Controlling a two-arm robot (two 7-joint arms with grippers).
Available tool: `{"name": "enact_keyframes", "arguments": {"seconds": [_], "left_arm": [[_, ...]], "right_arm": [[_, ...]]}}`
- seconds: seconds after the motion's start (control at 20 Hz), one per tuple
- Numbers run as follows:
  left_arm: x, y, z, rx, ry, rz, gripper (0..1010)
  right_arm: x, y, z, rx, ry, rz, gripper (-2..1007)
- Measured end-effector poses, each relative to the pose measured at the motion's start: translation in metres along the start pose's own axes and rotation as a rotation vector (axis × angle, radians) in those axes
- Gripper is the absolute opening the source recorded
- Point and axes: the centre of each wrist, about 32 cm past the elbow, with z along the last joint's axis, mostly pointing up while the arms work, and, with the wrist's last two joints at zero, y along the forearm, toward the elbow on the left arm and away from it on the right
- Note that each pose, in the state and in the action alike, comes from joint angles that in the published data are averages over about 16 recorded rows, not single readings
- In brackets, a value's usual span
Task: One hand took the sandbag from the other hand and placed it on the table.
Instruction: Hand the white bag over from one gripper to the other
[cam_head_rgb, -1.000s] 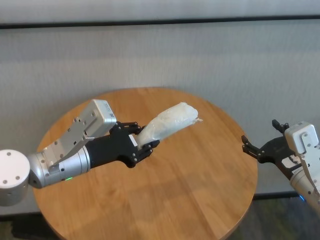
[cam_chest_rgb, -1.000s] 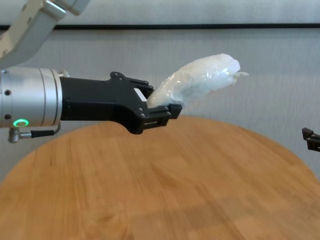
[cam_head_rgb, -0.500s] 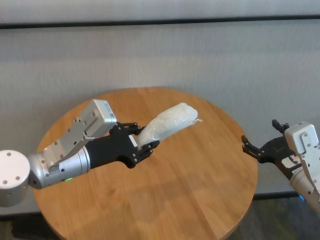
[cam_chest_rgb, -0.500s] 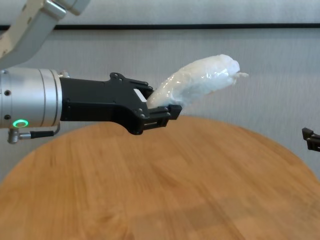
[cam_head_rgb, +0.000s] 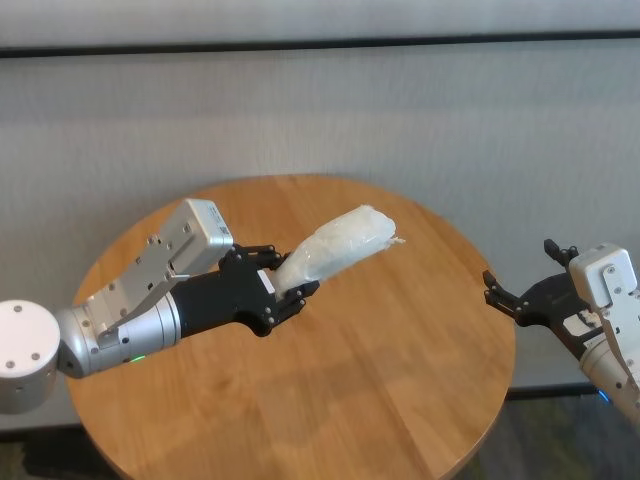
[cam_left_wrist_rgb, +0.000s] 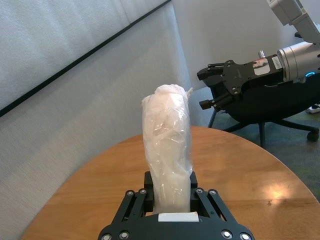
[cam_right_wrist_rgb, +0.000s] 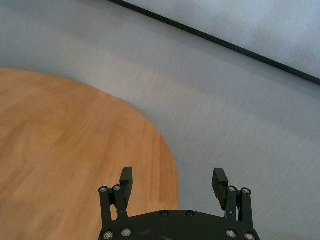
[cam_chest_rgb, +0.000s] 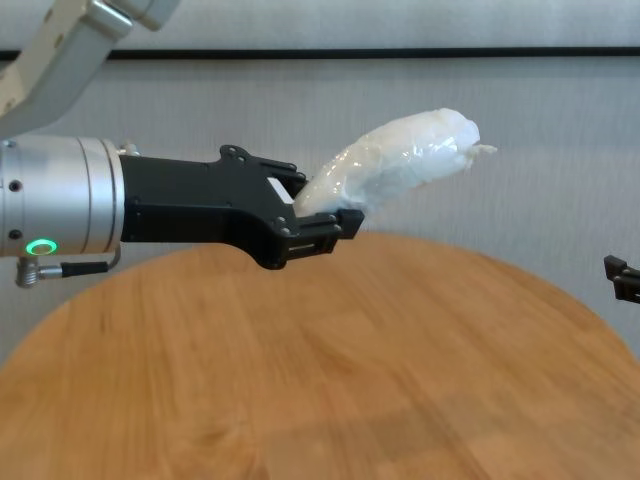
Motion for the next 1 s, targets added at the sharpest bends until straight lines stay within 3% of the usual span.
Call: {"name": "enact_keyframes", "arguments": {"seconds": [0.55,1.0], "left_arm": [[-0.0001,0.0,-0.0002,-0.001,0.0,0.0,395],[-0.0001,0.0,-0.0003,-0.001,0.001,0.001,395]], "right_arm": [[-0.002,-0.0002,0.0009,0.012,0.015,0.006,1002],[-0.0095,-0.0061,0.0037,0.069,0.158,0.054,1002]]}}
